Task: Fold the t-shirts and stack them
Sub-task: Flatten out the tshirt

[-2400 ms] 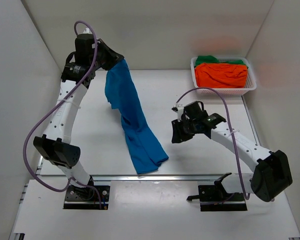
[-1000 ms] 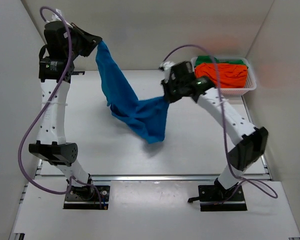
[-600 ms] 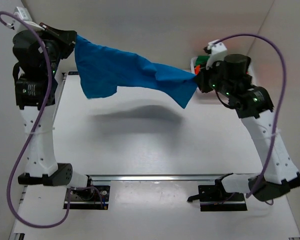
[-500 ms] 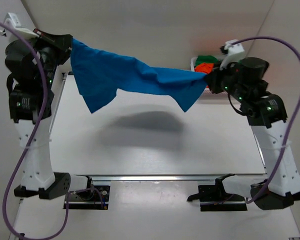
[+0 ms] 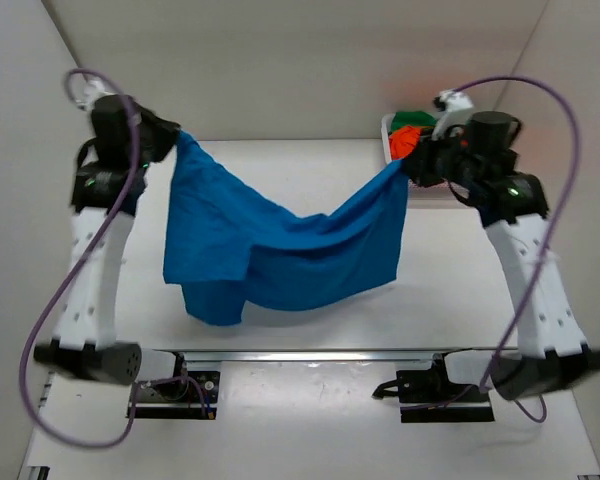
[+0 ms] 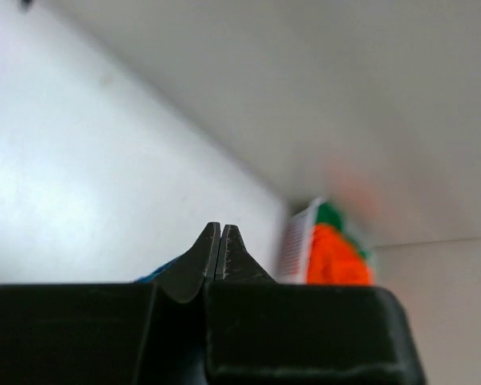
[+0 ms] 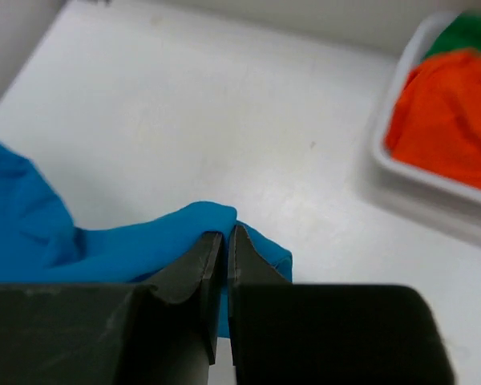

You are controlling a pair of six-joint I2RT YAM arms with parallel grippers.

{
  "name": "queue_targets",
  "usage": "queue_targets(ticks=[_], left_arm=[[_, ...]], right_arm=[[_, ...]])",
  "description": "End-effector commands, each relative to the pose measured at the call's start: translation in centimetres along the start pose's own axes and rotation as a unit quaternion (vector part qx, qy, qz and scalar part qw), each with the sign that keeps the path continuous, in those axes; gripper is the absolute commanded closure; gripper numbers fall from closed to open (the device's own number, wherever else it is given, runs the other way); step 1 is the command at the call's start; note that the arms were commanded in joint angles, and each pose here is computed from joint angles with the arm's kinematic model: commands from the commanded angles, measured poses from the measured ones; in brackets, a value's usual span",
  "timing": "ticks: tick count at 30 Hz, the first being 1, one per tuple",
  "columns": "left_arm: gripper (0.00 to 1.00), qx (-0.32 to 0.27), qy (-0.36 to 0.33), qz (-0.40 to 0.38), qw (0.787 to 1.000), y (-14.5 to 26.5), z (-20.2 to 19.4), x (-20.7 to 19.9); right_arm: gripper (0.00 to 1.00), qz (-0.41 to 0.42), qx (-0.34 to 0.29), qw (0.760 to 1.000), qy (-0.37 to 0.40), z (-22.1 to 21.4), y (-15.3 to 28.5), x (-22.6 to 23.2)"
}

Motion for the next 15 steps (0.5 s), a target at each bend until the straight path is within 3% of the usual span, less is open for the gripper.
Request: queue_targets(ticks=[1, 5, 6, 7, 9, 10, 11, 12, 15], left_arm=[[1.00, 0.102, 0.016, 0.064, 0.993, -6.7, -6.1, 2.2], [1.00, 0.119, -0.024, 0.137, 0.983, -13.2, -9.0, 4.7], [1.00, 0.117, -0.034, 0.155, 0.980, -14.1, -8.9, 5.5], [0.95, 0.128, -0.050, 0.170, 0.976, -15.8, -9.4, 6.2], [0.72, 0.140, -0.057, 0.194, 0.969, -18.5, -9.2, 7.9], [0.69, 0.143, -0.064, 0.203, 0.967, -18.9, -9.0, 8.8], [0.64, 0.134, -0.073, 0.201, 0.968, -18.8, -8.3, 8.7], [0.62, 0.131, -0.086, 0.201, 0.967, -18.5, -8.3, 8.6], [0.59, 0.138, -0.108, 0.226, 0.958, -17.0, -8.8, 9.8]], right_arm=[[1.00, 0.011, 0.064, 0.998, -0.016, -2.6, -5.6, -1.1], [0.99, -0.025, 0.100, 0.994, -0.045, -3.1, -11.7, -3.2], [0.94, -0.046, 0.106, 0.992, -0.058, -3.1, -13.3, -4.3], [0.81, -0.081, 0.118, 0.987, -0.070, -3.5, -14.5, -5.3], [0.63, -0.120, 0.094, 0.986, -0.070, -1.8, -14.9, -5.7], [0.60, -0.144, 0.085, 0.983, -0.072, -1.4, -14.8, -6.3], [0.50, -0.160, 0.084, 0.980, -0.081, -1.5, -14.9, -6.9], [0.46, -0.172, 0.079, 0.978, -0.084, -1.4, -14.2, -7.0], [0.45, -0.191, 0.098, 0.971, -0.106, -3.1, -13.0, -8.5]])
Point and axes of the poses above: each gripper's point midway between its finger pads, its own y axis back along the fingers, its own x axis along the line the jaws close on, z = x × y, the point moved 10 cm from there along y, back along the fingers, and after that the axes turned 10 degrees about -y, right-handed, at the moved point
